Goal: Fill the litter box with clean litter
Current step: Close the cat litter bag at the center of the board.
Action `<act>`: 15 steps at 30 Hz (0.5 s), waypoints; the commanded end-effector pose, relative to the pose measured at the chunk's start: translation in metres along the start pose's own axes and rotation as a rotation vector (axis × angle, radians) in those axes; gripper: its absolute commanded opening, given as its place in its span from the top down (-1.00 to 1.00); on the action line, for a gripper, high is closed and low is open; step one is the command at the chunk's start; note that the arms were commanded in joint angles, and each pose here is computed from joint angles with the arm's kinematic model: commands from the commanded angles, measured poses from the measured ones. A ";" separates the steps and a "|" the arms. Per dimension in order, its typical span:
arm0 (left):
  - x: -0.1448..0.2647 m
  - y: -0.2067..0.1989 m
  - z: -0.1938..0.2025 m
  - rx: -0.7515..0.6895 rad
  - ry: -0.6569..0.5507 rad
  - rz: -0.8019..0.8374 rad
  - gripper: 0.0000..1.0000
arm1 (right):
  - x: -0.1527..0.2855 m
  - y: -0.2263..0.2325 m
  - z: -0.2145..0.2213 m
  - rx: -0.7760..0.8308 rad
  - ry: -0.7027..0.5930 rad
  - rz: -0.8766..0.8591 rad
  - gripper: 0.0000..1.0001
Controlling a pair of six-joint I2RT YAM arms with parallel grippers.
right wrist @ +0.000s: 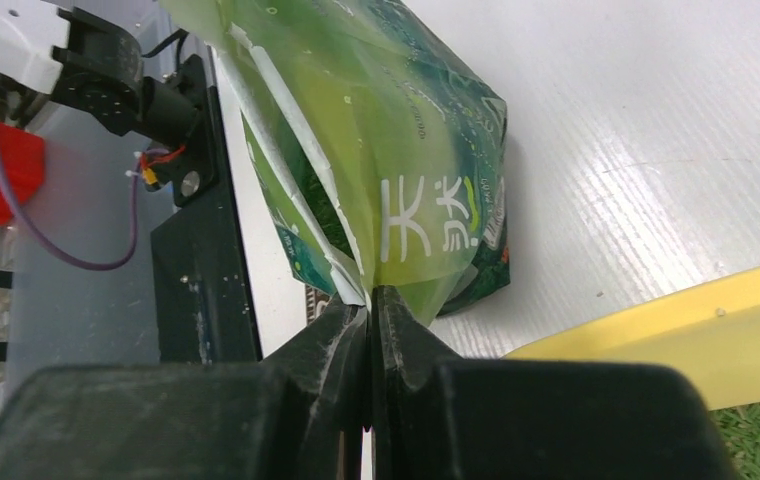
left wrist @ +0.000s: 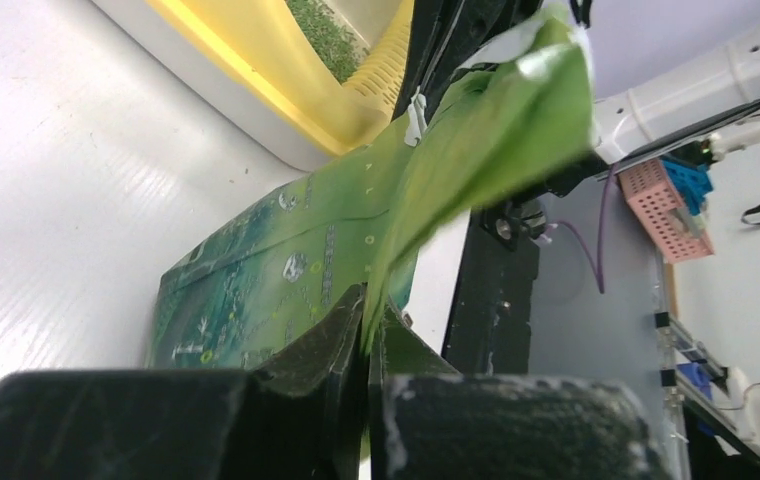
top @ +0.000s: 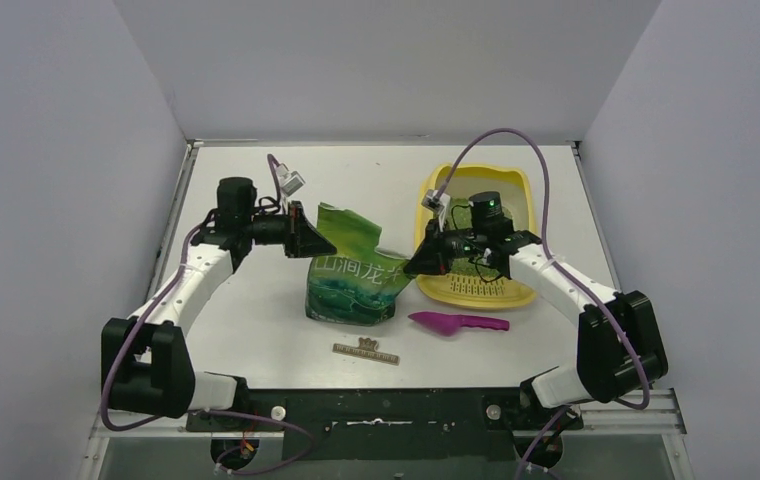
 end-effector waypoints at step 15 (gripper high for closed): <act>0.020 -0.011 -0.004 0.090 0.136 0.051 1.00 | -0.009 0.009 -0.043 0.056 -0.091 -0.058 -0.45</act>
Point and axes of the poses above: each gripper's point midway between its finger pads, its own x axis back along the fingers, its own y axis along the line the jaws close on, z = x × y, the point moved 10 cm from there along x, back along the fingers, and after that the axes turned 10 degrees about x, right-handed, at the moved point
